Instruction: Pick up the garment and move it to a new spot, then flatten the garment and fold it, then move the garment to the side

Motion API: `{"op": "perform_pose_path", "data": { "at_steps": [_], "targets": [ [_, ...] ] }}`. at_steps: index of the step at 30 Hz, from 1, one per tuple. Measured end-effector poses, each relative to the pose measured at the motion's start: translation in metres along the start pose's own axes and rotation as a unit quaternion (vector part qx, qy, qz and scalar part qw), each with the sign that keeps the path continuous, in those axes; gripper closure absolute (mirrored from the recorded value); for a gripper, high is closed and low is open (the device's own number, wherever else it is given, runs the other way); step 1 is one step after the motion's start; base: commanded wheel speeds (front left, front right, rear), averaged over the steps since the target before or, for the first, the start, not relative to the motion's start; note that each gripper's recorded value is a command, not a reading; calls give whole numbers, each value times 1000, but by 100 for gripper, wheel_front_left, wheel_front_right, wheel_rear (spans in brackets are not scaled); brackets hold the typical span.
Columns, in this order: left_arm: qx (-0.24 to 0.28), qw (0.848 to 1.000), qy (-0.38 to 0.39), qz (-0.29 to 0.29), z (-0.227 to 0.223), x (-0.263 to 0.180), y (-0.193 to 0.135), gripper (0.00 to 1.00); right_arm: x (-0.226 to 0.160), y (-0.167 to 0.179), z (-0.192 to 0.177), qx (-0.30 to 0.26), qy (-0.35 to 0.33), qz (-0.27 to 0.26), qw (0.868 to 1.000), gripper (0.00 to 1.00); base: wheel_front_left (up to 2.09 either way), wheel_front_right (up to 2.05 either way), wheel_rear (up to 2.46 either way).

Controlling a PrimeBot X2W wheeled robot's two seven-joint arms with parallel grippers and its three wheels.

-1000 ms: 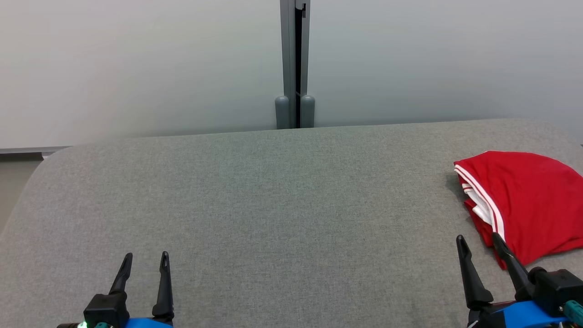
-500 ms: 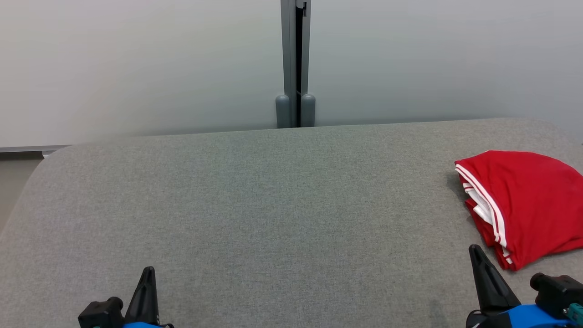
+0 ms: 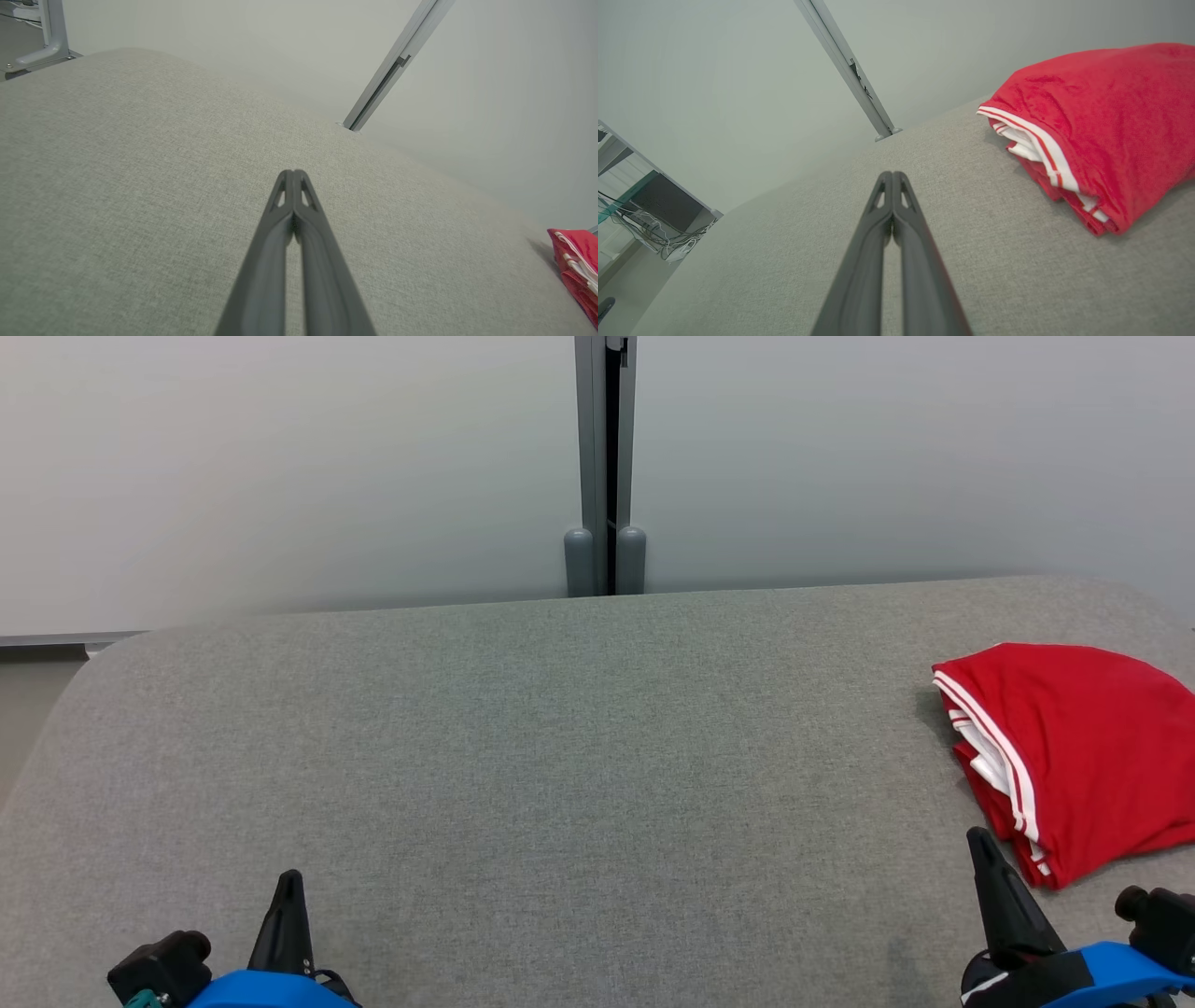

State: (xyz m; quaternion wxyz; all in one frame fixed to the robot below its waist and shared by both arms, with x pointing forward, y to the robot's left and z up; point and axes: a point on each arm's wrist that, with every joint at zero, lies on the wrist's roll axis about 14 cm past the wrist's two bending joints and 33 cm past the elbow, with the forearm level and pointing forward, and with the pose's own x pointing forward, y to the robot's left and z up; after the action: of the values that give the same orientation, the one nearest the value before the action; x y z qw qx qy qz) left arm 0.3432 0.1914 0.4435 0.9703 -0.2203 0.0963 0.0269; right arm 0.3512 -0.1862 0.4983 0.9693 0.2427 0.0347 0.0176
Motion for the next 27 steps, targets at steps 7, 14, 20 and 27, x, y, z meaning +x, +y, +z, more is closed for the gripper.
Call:
{"op": "perform_pose_path", "data": {
  "at_steps": [7,14,20,27],
  "targets": [
    [-58,998,-1,4,5,4,-1,100,3,-2,1,55,-2,-3,998,100,0,0,0],
    [-112,994,-2,3,9,8,-2,100,7,-2,3,106,-6,-2,994,100,0,0,0],
    [-155,988,-2,2,13,11,-3,100,10,-3,3,147,-7,-3,989,100,0,0,0],
    [-202,979,-6,-2,18,14,-5,100,12,-4,4,191,-9,-4,982,100,0,0,0]
  ]
}}
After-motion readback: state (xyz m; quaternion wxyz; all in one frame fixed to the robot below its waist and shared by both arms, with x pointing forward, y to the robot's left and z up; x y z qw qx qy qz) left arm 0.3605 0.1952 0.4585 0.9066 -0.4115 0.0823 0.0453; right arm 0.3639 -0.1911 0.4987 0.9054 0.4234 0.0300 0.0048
